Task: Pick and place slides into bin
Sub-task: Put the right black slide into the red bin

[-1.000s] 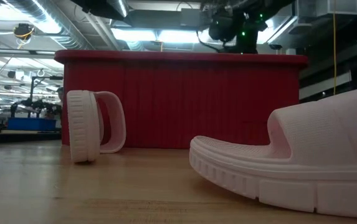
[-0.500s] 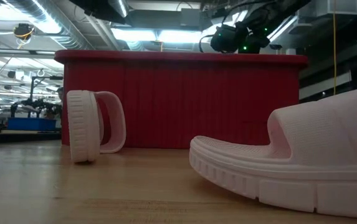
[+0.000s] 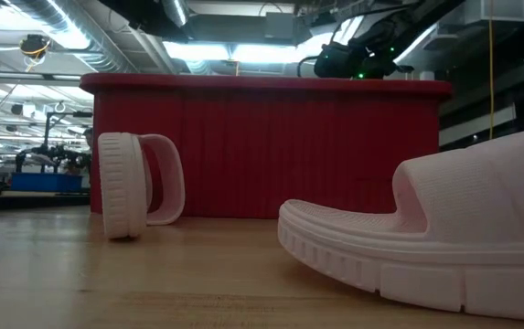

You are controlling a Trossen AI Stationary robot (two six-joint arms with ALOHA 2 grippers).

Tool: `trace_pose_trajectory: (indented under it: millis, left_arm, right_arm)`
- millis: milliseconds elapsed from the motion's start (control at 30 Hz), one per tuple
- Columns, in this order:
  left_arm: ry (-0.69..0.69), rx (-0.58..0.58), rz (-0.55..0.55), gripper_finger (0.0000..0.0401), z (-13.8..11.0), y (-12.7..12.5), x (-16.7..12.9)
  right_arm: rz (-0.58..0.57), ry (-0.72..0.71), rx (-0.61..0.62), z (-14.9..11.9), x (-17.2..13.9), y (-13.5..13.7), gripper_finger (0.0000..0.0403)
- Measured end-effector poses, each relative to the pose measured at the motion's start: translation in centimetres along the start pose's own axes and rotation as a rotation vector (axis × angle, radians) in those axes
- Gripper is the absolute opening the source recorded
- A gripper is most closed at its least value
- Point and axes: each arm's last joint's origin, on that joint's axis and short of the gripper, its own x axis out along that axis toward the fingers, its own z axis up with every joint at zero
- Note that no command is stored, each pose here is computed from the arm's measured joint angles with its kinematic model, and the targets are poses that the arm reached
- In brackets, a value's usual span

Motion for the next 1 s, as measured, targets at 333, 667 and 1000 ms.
trace_pose_trajectory:
  millis: [333, 667, 1000]
  left_arm:
    - [-0.001, 0.000, 0.000, 0.0001, 0.0, 0.0, 0.0]
    - [-0.001, 0.000, 0.001, 0.0002, 0.0, 0.0, 0.0]
    - [-0.002, -0.018, 0.001, 0.0002, 0.0, 0.0, 0.0]
  right_arm:
    - [0.008, -0.015, -0.013, 0.1, 0.6, -0.7, 0.0015]
    - [0.018, -0.041, -0.033, -0.8, 1.6, 0.7, 0.0015]
    - [-0.013, -0.044, -0.021, -1.7, 2.5, 1.6, 0.0015]
